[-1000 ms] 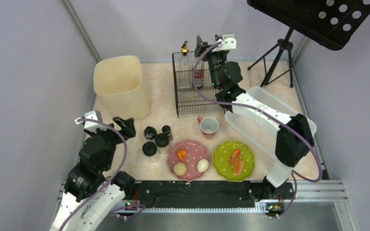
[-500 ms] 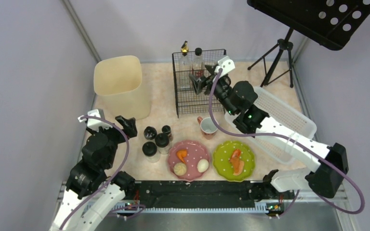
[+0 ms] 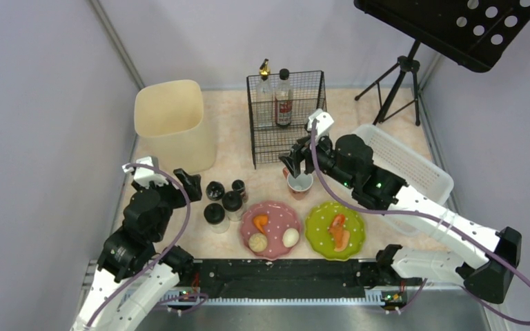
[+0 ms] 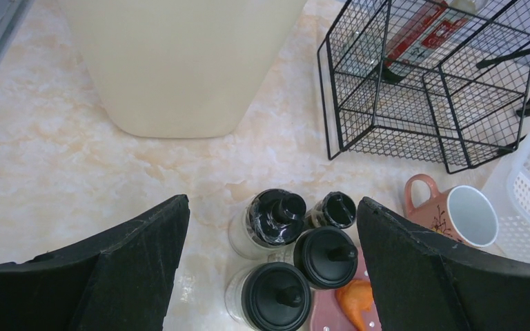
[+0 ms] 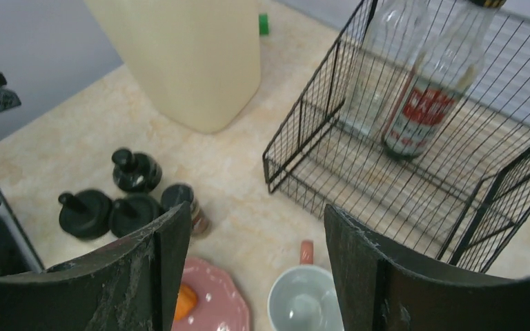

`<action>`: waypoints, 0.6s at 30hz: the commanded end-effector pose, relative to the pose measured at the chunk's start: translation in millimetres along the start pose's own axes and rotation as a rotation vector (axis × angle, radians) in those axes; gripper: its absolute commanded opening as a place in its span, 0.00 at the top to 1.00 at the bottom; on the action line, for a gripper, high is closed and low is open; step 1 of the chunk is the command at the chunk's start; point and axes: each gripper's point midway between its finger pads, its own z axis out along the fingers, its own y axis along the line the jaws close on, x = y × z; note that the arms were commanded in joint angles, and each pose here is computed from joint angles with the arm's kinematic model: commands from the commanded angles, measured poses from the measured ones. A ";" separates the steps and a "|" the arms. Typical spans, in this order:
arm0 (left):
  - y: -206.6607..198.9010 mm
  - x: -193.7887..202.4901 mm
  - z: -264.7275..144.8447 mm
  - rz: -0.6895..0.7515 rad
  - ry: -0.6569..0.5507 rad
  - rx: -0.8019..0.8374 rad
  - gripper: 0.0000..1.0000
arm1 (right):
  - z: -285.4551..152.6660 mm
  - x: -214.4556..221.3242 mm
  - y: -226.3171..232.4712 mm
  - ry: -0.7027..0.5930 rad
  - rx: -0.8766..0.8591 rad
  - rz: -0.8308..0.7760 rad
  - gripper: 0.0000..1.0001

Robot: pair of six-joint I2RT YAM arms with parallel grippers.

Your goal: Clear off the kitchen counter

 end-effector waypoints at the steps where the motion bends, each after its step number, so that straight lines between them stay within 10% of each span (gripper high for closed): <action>1: -3.8 2.9 0.6 0.009 -0.003 0.033 0.05 | -13.2 36.1 23.0 0.135 -0.073 0.060 0.30; 18: 2.9 5.2 -1.2 0.014 -0.011 0.013 0.04 | 10.0 120.0 141.6 0.208 -0.348 -0.024 0.30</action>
